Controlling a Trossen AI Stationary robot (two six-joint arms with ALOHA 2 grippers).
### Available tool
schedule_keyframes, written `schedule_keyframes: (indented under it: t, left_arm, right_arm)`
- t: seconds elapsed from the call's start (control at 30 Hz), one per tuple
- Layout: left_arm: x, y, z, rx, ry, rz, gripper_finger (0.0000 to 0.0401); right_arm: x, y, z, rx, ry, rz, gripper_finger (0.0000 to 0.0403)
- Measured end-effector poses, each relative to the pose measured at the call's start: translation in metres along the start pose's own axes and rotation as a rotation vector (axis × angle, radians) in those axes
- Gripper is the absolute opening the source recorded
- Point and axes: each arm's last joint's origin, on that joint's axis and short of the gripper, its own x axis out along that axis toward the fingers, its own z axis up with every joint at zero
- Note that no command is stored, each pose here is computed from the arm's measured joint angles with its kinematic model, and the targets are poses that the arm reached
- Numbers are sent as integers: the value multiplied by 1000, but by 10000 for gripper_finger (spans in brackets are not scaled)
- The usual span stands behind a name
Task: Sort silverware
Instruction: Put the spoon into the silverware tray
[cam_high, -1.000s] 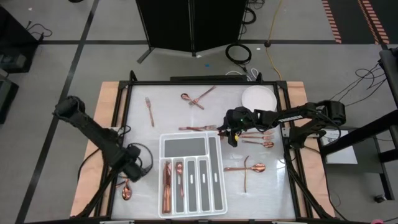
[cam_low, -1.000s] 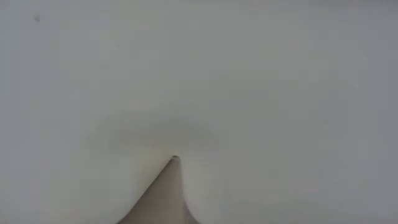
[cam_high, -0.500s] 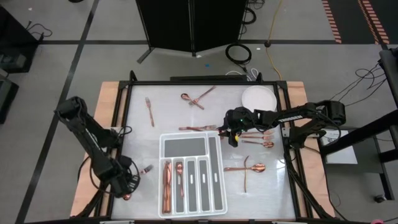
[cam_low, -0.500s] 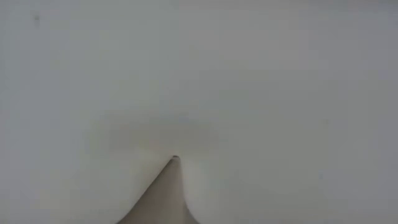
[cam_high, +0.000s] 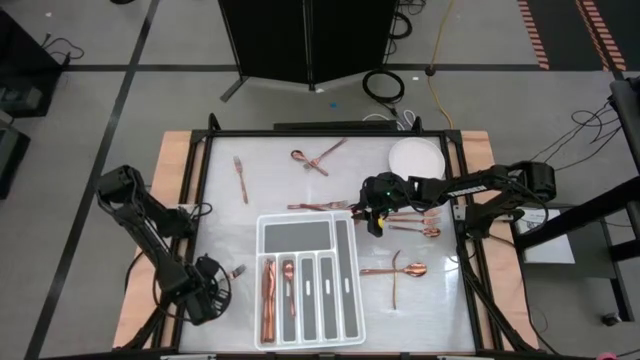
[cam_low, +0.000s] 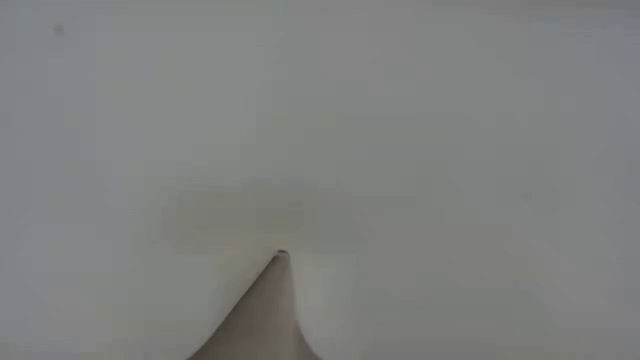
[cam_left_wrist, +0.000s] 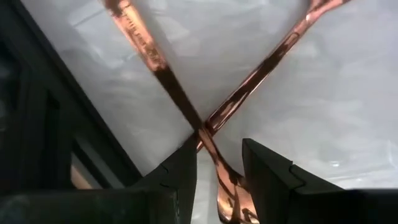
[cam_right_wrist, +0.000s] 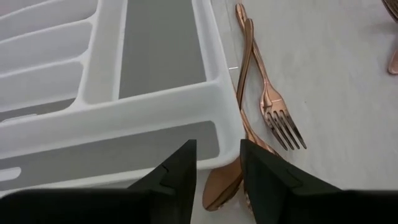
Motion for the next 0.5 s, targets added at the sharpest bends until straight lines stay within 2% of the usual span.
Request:
schedule_keyframes:
  t: [0.3,0.4,0.5]
  left_arm:
    - [4,-3,-1,36,17,6,121]
    - [3,-1,-1,32,11,21,91]
    - [3,1,1,49,-4,44,43]
  right_arm:
    - [0,0,0,4,0,0,114]
    - [0,0,0,4,0,0,114]
    - [0,0,0,4,0,0,114]
